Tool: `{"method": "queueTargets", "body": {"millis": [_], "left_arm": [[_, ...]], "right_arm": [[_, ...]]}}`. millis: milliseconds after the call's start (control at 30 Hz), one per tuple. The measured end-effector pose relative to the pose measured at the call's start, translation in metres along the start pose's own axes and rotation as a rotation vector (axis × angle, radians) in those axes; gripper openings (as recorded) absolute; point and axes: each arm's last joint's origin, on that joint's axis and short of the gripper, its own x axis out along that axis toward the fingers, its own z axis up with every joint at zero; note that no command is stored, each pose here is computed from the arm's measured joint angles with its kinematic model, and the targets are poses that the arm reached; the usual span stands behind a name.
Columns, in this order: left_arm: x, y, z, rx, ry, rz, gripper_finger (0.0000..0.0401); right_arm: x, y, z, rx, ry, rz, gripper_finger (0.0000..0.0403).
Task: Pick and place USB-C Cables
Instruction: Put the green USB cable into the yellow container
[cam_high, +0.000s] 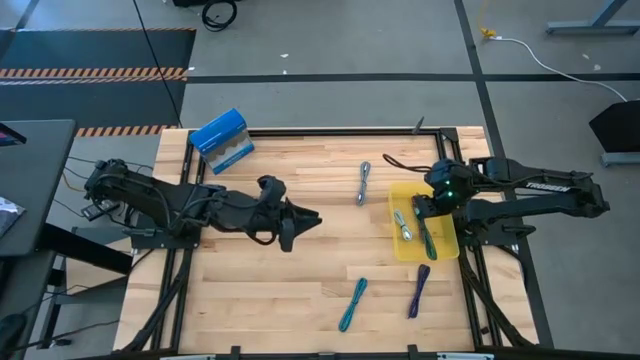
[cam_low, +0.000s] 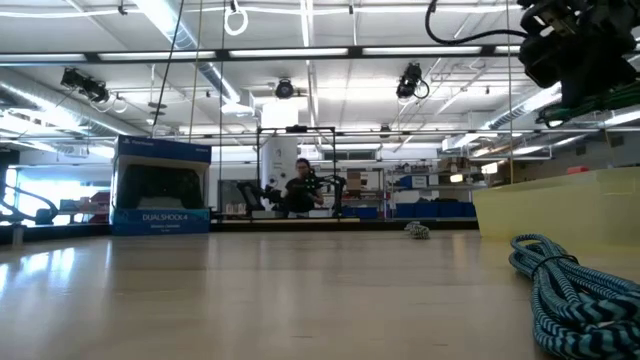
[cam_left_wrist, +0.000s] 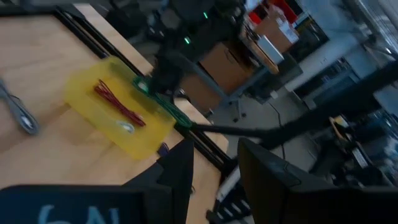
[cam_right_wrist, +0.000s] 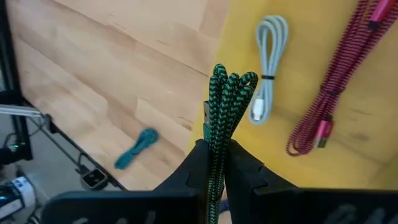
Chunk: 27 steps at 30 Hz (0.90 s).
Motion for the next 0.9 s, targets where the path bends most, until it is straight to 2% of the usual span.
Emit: {"method": "queueTargets", "body": {"millis": [300,500,733,900], "left_arm": [[0.0,0.002,0.004,-0.006,-0.121,0.086,0.0133],[0.0,0.001,0.006,-0.021,-0.153,0.088,0.0133],[0.0,0.001,0.006,-0.067,-0.155,0.085,0.0133],[-0.001,0.0,0.004,-0.095,-0.151,0.078,0.0133]], "right_arm": [[0.0,-0.008,-0.004,-0.017,0.038,-0.078,0.003],[-0.001,-0.01,-0.003,-0.024,0.009,-0.111,0.003],[0.002,-0.02,-0.002,0.021,-0.043,-0.329,0.003],[0.006,-0.018,0.001,0.014,-0.066,-0.353,0.0089]]}}
